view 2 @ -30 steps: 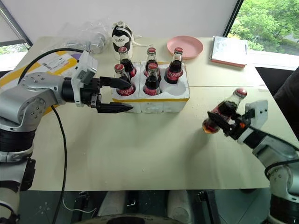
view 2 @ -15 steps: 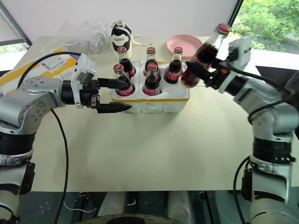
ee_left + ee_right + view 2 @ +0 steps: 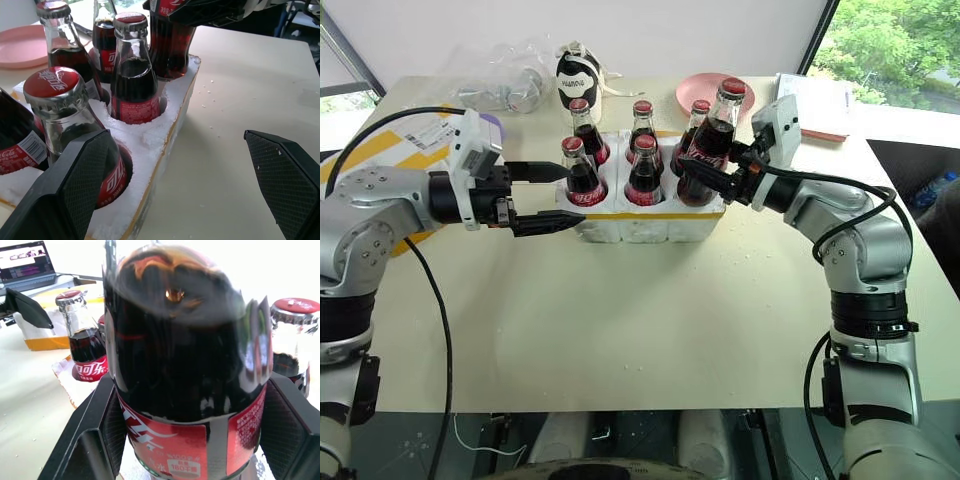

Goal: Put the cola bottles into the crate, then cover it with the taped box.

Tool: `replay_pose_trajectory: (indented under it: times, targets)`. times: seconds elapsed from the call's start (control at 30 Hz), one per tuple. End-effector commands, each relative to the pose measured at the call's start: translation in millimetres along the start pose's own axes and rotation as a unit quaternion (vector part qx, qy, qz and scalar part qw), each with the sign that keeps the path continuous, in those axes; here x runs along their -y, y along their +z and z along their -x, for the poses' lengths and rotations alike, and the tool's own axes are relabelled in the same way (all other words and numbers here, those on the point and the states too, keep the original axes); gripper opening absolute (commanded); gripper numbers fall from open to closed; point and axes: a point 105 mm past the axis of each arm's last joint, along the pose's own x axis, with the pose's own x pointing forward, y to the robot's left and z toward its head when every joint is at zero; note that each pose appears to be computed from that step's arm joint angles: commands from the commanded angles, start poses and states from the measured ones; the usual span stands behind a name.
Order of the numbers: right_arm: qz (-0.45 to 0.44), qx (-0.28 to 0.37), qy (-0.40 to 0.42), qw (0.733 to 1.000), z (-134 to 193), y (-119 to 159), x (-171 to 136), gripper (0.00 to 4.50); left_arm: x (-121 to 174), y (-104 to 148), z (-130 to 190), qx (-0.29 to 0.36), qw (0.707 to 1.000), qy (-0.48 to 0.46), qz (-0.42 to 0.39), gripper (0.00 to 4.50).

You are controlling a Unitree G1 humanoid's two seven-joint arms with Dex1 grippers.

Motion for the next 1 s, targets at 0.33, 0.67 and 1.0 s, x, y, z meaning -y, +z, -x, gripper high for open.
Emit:
replay_pose_trajectory:
  times: [0.33, 0.67, 1.0]
  targets:
    - [0.056, -0.092, -0.012, 0.994, -16, -41, 10, 2.81, 2, 15, 4, 0.025, 0.999, 0.009, -0.021, 4.50]
    - [0.075, -0.116, -0.002, 0.990, 4, -42, 11, 4.41, -4, 19, 14, 0.035, 0.998, 0.046, -0.025, 4.50]
    - [0.110, -0.076, 0.001, 0.991, 86, 50, 17, 4.41, -30, 7, 93, -0.070, 0.947, 0.278, -0.142, 4.50]
